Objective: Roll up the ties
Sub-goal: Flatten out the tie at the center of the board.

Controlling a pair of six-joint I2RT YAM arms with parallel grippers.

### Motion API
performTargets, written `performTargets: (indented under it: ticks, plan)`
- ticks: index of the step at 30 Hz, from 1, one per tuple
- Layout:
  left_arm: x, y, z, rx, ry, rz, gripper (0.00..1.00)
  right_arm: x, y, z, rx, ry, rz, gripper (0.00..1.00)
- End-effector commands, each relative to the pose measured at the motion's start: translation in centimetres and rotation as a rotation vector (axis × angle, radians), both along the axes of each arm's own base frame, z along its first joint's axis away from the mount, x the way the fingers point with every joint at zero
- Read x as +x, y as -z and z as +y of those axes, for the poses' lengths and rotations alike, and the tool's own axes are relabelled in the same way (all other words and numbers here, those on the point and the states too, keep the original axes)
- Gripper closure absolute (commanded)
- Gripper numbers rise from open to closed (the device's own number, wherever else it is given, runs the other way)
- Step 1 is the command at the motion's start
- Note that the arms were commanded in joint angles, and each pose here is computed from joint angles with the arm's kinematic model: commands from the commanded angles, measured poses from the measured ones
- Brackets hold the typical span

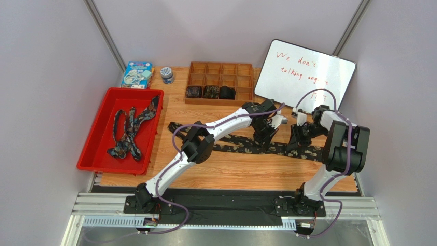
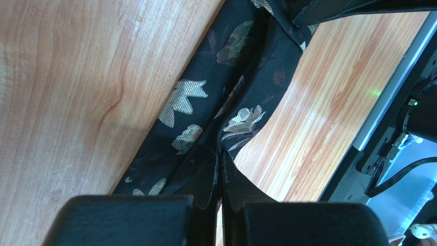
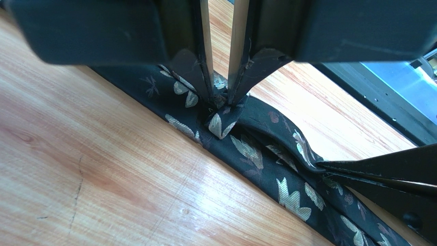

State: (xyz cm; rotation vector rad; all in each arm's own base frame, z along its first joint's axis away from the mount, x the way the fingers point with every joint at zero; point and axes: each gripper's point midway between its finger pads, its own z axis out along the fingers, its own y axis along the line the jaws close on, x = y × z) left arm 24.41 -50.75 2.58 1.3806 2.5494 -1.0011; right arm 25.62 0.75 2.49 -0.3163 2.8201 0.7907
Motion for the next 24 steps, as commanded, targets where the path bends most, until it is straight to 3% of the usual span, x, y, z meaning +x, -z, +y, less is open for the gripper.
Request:
performTargets:
  ticks: [1,8,24]
  plan:
    - [-0.5,0.6,0.0,0.016,0.003,0.016,1.00,1.1,-0.8,-0.4,-0.021,-0.005,-0.041,0.78]
    - [-0.6,0.7,-0.1,0.016,0.004,0.018,1.00,1.3,-1.9,-2.0,-0.019,0.040,-0.047,0.78]
    - [-0.5,0.5,-0.2,0.013,0.000,0.011,1.00,0.7,-0.1,-0.8,-0.004,0.018,0.006,0.76]
